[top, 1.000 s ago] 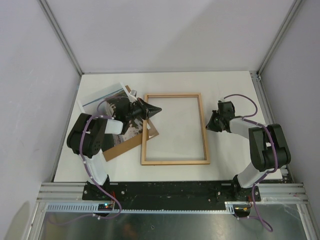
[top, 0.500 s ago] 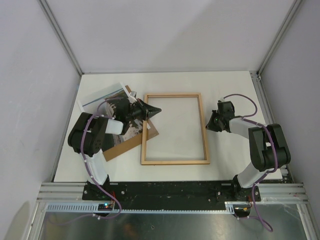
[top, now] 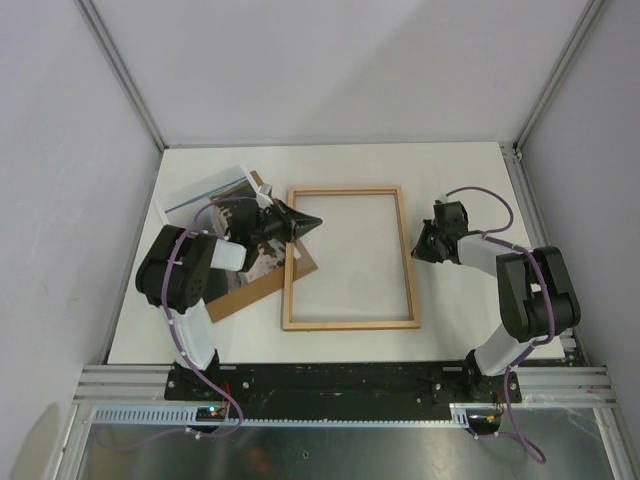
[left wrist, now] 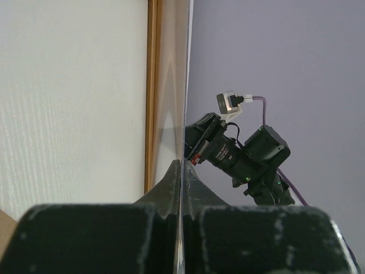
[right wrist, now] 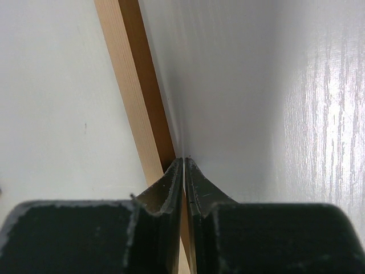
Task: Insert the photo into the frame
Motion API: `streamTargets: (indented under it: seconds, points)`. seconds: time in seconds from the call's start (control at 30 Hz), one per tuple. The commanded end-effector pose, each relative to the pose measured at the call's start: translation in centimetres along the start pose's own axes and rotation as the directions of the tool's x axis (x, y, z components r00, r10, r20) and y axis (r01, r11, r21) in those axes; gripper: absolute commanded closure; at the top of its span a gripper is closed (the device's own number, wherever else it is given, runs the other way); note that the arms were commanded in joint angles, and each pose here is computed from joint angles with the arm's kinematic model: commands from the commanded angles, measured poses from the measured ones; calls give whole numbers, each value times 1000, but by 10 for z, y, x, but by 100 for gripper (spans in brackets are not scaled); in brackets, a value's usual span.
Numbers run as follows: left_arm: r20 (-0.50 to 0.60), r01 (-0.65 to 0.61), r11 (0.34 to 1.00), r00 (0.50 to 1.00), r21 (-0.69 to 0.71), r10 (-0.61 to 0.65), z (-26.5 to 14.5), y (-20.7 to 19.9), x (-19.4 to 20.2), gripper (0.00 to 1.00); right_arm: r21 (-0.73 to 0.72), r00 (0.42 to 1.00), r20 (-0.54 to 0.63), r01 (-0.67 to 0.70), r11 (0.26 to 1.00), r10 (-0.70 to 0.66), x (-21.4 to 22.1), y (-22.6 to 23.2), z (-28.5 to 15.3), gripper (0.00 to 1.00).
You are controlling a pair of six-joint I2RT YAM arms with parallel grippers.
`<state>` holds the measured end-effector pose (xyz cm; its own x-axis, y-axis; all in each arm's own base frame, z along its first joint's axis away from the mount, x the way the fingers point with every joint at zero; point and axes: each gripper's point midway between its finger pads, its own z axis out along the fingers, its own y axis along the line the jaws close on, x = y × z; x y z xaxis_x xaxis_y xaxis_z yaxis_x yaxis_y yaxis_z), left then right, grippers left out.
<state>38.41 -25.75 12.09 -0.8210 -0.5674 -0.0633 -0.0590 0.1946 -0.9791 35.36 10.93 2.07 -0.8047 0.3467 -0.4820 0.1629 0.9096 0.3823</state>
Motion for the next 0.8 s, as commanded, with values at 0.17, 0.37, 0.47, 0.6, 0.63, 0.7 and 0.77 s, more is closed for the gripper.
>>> streamTargets:
  seconds: [0.17,0.37,0.47,0.6,0.63,0.7,0.77]
  points:
    - [-1,-26,999,1000,48,26,-3,-12,3,100,7,1000,-5,21,1000,-21,-2,3,4,90]
    - [-4,-24,998,1000,53,24,-4,-15,4,100,6,1000,-4,23,1000,-23,-2,3,3,90]
    - [-6,-21,999,1000,50,21,-5,-14,5,100,5,1000,-3,23,1000,-23,-2,4,2,90]
    - [-4,-23,999,1000,47,23,-7,-12,5,100,15,1000,8,22,1000,-22,-5,3,-1,87]
    - [-3,-23,999,1000,46,24,-7,-12,5,100,19,1000,14,21,1000,-21,-7,3,-3,84]
    - [-4,-23,999,1000,45,23,-6,-11,5,100,36,999,33,19,999,-21,-11,0,-7,80]
    - [-4,-21,999,1000,42,21,-6,-9,5,100,46,998,51,19,999,-22,-15,-1,-10,77]
